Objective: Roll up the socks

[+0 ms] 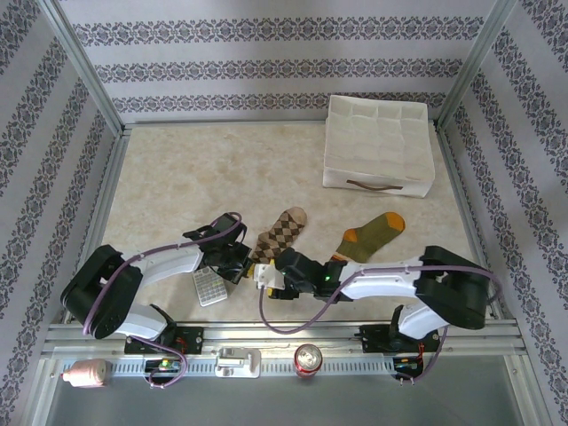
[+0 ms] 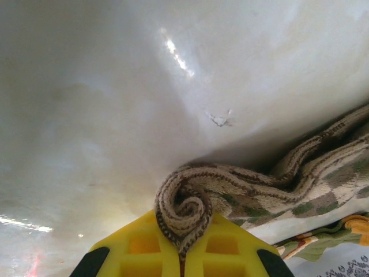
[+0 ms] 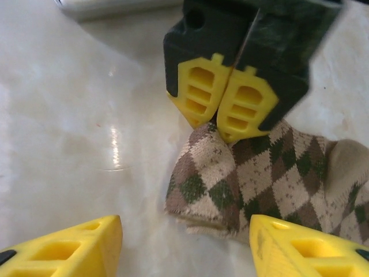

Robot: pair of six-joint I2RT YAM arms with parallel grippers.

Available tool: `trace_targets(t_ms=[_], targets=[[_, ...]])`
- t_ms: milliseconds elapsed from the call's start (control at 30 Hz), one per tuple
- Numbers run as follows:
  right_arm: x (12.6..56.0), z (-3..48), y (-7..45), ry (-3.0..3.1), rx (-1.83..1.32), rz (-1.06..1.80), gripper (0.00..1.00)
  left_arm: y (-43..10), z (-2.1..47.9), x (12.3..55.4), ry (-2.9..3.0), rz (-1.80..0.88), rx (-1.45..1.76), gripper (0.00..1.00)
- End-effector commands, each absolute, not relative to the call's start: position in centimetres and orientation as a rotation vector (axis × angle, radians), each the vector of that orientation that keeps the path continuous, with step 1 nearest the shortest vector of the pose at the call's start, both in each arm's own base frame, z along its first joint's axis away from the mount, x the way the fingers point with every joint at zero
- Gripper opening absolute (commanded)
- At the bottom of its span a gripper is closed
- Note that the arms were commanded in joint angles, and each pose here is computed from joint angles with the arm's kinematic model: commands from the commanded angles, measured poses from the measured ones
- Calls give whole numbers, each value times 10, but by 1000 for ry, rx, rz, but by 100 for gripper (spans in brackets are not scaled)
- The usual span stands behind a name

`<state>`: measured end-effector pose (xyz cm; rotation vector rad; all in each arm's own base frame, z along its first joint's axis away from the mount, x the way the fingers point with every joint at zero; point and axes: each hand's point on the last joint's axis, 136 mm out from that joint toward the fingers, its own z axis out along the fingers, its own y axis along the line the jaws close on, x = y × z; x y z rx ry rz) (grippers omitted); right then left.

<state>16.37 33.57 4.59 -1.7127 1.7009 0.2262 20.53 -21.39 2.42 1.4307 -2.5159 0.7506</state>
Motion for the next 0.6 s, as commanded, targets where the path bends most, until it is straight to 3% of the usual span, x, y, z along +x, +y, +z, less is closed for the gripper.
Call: trace_targets(t_ms=[0,167,300,533,567], targets=[[187,55,351,1582,-1724,49,57,-196,4,180,-2474,523,1471,0],[188,40,360,1576,-1787,10,46,-195,3,182,-2475,520,1470,0],[190,17,351,1660,-1802,-17,22,-194,5,184,-2477,535,1473,0],[189,-3,336,1848,-1778,55,0,-195,15,189,-2482,608,1472,0],[187,-5,334,1873,-1778,78,0,-194,17,190,-2482,627,1477,5]])
